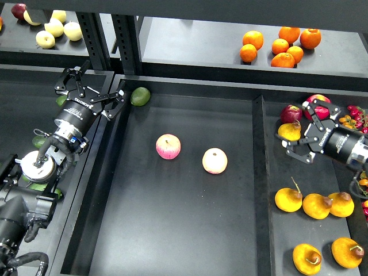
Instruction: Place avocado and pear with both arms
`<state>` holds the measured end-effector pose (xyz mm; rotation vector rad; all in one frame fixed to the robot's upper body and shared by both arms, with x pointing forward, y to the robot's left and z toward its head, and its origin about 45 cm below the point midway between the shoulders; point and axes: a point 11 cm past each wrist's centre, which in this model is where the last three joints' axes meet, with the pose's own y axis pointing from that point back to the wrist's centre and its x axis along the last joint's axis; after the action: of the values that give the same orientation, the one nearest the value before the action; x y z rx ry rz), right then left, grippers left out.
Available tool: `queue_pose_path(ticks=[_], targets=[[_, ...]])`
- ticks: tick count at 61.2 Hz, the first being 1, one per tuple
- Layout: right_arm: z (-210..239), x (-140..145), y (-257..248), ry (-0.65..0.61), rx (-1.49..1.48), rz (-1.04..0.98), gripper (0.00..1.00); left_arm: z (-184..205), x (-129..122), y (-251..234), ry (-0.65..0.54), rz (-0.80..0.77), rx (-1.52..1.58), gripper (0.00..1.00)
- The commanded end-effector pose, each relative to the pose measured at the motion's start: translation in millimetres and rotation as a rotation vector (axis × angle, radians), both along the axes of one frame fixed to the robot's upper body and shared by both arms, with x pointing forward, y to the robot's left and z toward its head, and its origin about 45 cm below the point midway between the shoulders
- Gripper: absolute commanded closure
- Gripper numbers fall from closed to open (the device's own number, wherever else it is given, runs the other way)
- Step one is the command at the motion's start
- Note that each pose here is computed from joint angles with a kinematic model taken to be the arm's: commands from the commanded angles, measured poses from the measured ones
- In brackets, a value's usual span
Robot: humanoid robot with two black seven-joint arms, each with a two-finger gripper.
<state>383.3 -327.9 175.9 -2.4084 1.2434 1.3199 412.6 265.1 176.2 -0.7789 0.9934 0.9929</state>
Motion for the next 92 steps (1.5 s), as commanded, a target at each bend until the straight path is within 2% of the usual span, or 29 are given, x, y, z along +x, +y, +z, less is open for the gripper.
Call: queue_pose_path(ticks=[1, 11, 15, 21, 39, 54, 68, 92], targets=[[-10.8, 0.9, 13.2, 0.008, 0.044, -0.015, 0.1, -0.6, -0.4, -0.1, 0.001, -0.001, 0.0, 0.01], [-24.7, -1.1, 25.5, 0.032, 0.025, 0.004, 0.07, 1.4, -0.1, -0.7, -0.005, -0.002, 0.0, 0.01], [-24.6, 4.3, 36.3, 0.004, 0.053, -0.02, 0.07, 1.4, -0.1, -0.7, -0.005, -0.002, 0.0, 0.01], [-24.6, 15.8, 67.2, -0.046, 0.119, -0.057, 0.06, 1.9, 0.2, -1.2, -0.006, -0.004, 0.001, 0.01], [-30.6, 36.5, 133.4, -0.038, 0.292, -0.137, 0.03, 3.6, 1.0, -3.5, -0.01, -0.011, 0.003, 0.01], [-30.1, 54.5, 113.9, -0.039, 0.24, -0.208, 0.01, 3.8, 1.2, -4.9, -0.011, -0.015, 0.005, 0.01], [-30.4, 60.1, 103.5, -0.049, 0.217, -0.251, 0.01, 8.3, 4.3, -7.0, -0.02, -0.021, 0.007, 0.01], [-3.4, 77.6, 99.5, -0.109, 0.258, -0.285, 0.01, 8.4, 4.4, -12.1, -0.02, -0.038, 0.014, 0.01]])
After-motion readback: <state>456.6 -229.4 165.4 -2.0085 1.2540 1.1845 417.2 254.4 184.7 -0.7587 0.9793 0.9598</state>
